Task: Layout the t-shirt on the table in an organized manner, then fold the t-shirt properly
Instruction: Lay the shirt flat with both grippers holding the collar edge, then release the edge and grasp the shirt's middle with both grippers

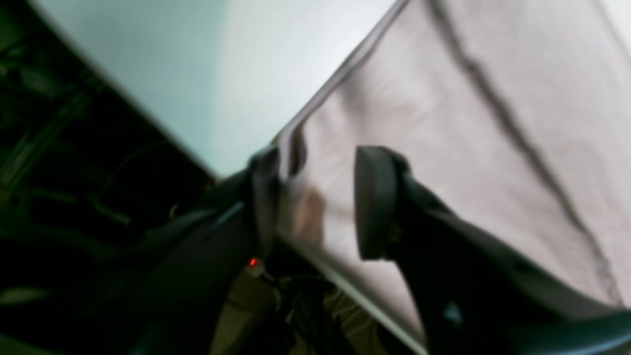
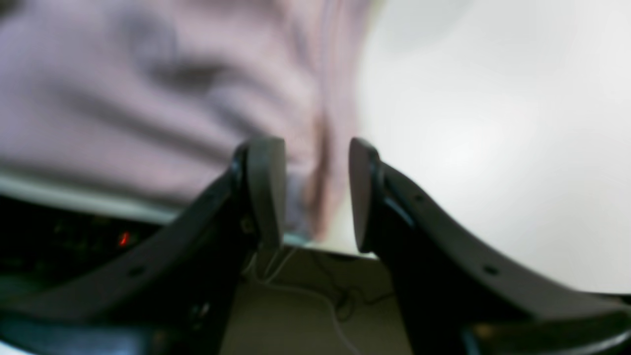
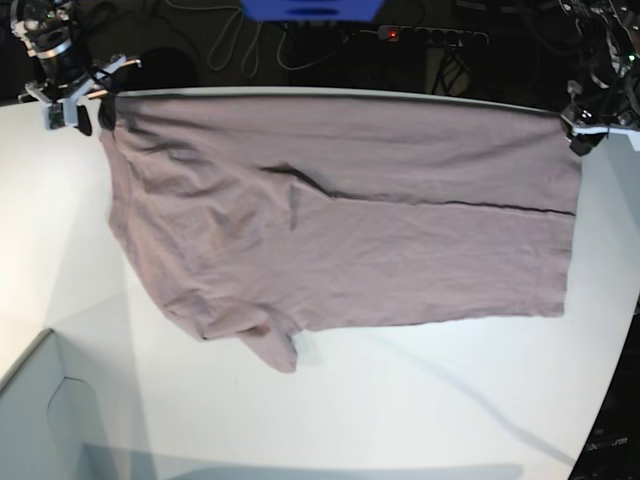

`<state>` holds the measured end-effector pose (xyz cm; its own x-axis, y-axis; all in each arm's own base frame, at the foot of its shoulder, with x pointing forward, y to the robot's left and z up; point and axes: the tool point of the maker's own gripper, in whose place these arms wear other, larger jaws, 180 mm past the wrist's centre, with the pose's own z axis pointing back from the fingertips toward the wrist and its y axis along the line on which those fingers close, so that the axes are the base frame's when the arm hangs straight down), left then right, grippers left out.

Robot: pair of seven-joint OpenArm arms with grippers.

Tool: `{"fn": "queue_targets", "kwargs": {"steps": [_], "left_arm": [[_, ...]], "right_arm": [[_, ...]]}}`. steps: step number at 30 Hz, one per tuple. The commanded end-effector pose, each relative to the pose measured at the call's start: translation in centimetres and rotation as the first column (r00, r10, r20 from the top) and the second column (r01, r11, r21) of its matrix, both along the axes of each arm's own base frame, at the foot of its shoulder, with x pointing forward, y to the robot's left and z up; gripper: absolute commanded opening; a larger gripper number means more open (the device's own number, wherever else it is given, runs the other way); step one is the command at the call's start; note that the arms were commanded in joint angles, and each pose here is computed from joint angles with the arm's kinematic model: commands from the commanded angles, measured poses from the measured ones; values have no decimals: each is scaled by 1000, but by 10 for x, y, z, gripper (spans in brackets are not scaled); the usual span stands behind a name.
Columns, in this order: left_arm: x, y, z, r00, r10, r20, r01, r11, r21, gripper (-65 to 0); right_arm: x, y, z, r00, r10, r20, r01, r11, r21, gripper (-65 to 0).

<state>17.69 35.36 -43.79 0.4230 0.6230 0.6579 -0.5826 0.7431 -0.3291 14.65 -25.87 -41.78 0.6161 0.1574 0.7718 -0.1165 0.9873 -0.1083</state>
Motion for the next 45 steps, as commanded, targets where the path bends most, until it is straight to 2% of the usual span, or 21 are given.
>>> {"fn": "queue_targets", "kwargs": {"steps": [1, 4, 7, 10, 13, 15, 17, 20, 28, 32, 37, 45], "left_arm": [[6, 8, 14, 999, -6, 34, 5, 999, 34, -375], [13, 10, 24, 998, -17, 58, 13, 998, 56, -371], [23, 11, 38, 995, -30, 92, 23, 997, 80, -370], [40, 11, 54, 989, -41, 143, 28, 995, 97, -370], [51, 10, 69, 982, -55, 180, 34, 992, 120, -367], [61, 10, 79, 976, -64, 207, 35, 990, 138, -328], [70, 11, 86, 971, -63, 231, 31, 990, 141, -269], [88, 15, 99, 959, -68, 275, 27, 988, 150, -205], [112, 32, 111, 951, -62, 304, 14, 987, 158, -195], [114, 43, 109, 955, -58, 289, 10, 986, 165, -195], [118, 53, 102, 960, -38, 279, -3, 989, 145, -195], [138, 59, 89, 959, 9, 285, -31, 997, 74, -195]], "right_arm": [[4, -4, 13, 999, -4, 45, 5, 1000, -5, -426], [13, -1, 26, 996, 4, 84, -2, 1000, -20, -425], [43, -1, 43, 986, 10, 164, -5, 1000, -30, -420], [77, 0, 59, 969, 9, 248, -3, 1000, -25, -369], [113, -1, 69, 963, 3, 271, 4, 1000, -24, -291], [142, 5, 72, 966, 24, 258, -19, 1000, -24, -256], [170, 4, 72, 974, 50, 220, -43, 998, -38, -251], [211, 15, 63, 982, 84, 170, -84, 996, -3, -251], [288, 26, 28, 994, 98, 47, -105, 978, 179, -251], [302, 22, 17, 996, 54, 65, -70, 961, 269, -251], [299, 14, 2, 995, -19, 97, -13, 947, 321, -250], [286, 39, -27, 996, 66, 64, -81, 960, 270, -251]]}}
